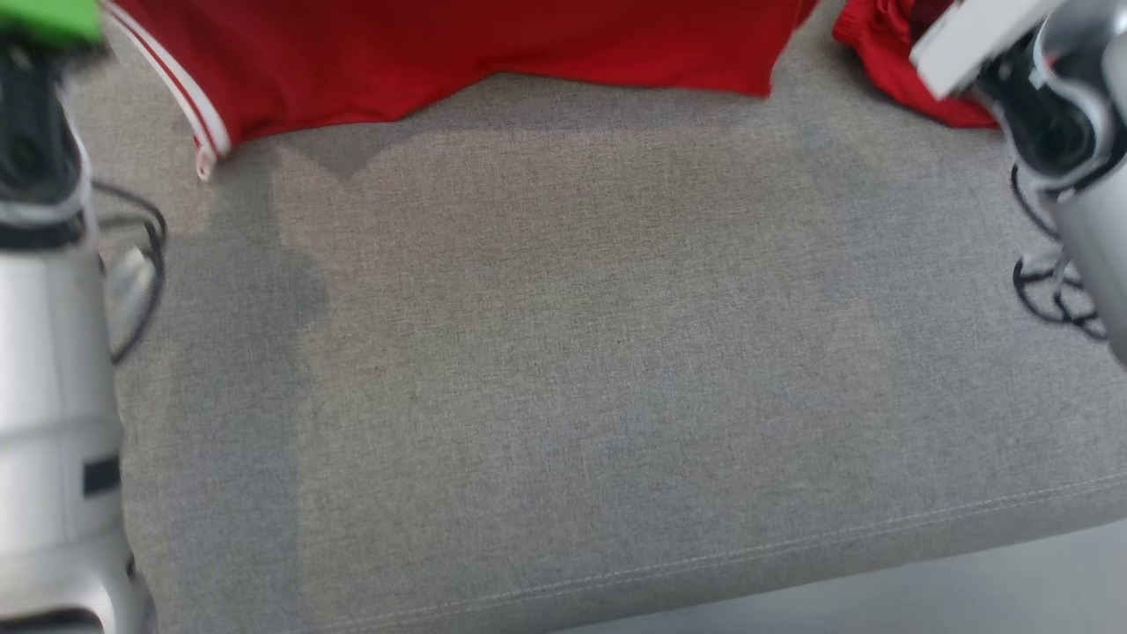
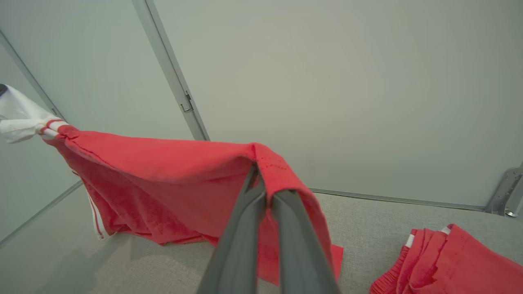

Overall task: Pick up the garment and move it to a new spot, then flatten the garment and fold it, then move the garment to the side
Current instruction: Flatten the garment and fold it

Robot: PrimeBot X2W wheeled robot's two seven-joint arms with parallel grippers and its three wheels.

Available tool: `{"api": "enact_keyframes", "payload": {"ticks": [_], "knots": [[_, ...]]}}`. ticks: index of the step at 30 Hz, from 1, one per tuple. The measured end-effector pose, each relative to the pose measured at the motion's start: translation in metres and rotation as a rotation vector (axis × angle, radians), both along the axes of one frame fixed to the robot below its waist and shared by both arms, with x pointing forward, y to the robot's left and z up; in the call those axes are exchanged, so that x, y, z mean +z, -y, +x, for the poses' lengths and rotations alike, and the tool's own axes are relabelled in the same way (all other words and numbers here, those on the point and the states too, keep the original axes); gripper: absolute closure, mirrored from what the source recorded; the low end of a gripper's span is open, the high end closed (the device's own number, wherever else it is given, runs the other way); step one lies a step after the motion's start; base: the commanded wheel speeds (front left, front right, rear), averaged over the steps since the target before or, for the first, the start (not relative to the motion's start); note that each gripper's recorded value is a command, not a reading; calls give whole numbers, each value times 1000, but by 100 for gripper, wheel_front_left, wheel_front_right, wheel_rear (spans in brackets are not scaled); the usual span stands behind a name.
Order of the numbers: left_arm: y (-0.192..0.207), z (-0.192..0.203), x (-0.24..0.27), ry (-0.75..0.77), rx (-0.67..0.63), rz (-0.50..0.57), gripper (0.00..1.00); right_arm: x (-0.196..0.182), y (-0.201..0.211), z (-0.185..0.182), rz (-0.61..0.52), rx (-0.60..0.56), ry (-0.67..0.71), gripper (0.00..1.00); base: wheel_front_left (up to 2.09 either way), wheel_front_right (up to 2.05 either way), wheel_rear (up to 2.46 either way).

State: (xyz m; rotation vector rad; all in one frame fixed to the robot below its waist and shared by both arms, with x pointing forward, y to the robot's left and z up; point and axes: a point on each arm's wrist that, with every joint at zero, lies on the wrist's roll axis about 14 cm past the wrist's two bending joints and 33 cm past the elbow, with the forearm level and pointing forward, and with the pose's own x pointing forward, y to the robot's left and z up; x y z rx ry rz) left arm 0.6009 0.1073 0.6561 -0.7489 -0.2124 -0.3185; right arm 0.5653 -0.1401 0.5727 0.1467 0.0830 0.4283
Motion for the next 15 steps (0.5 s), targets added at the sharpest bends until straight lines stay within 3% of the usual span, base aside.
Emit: {"api": "enact_keyframes", "payload": {"ticks": [7,15], "knots": [[-8,-45,-85,-179,-3,24,100,-63,-4,-45,61,21,-145,100,0,0,0],[-43,-105,-130,-305,107,-34,100,-88,-37,-101,142,122,-229,100,0,0,0]]}}
